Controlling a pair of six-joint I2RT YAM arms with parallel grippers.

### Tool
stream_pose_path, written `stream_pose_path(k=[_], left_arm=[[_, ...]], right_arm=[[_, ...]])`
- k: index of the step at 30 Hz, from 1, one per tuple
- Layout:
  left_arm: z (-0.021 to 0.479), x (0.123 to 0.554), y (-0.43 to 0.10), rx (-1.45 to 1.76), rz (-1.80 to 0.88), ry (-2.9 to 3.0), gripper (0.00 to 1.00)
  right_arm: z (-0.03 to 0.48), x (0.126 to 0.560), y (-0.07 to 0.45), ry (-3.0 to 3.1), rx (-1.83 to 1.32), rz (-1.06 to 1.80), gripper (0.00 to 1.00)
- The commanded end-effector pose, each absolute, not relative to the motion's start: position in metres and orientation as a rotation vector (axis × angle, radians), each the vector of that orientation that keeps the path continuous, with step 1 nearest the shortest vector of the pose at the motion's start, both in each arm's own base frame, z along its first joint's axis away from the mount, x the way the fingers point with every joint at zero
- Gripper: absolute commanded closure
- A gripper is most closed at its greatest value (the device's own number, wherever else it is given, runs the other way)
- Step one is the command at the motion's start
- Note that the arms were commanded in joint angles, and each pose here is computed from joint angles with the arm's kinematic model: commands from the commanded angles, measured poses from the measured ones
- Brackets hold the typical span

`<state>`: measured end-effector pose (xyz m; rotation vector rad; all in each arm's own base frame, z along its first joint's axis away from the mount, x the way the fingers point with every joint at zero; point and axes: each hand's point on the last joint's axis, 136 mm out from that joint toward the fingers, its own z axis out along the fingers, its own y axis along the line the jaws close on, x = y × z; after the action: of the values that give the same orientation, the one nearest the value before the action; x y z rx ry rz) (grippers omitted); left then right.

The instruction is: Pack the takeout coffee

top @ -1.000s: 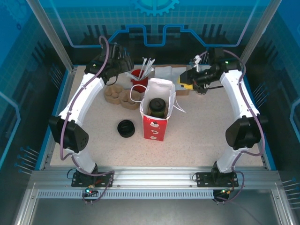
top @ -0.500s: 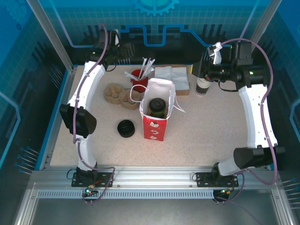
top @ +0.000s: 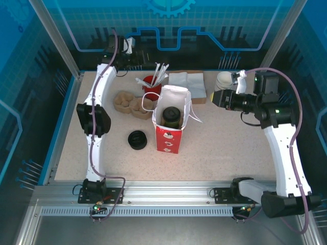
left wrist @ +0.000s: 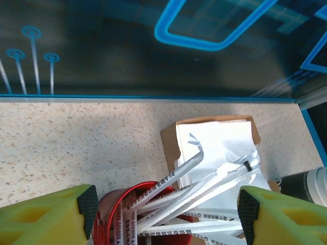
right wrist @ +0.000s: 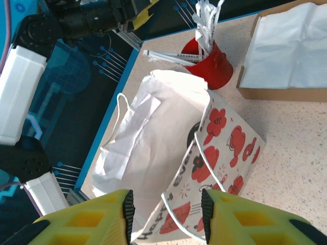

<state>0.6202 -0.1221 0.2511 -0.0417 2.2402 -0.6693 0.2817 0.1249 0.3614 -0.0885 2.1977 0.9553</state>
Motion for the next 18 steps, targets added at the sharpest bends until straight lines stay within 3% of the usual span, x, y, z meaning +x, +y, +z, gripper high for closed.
stream_pose_path(k=[1, 18], left_arm=[[0.263, 0.627, -0.140, 0.084, -0.765, 2.161, 0.27], [0.229, 0.639, -0.189, 0.351, -0.740, 2.104, 0.27]], right_arm=[[0.362, 0.279, 0.119, 2.155, -0.087, 0.886, 0.58], [0.341, 0.281, 0.128, 2.219, -0.092, 0.904, 0.59]])
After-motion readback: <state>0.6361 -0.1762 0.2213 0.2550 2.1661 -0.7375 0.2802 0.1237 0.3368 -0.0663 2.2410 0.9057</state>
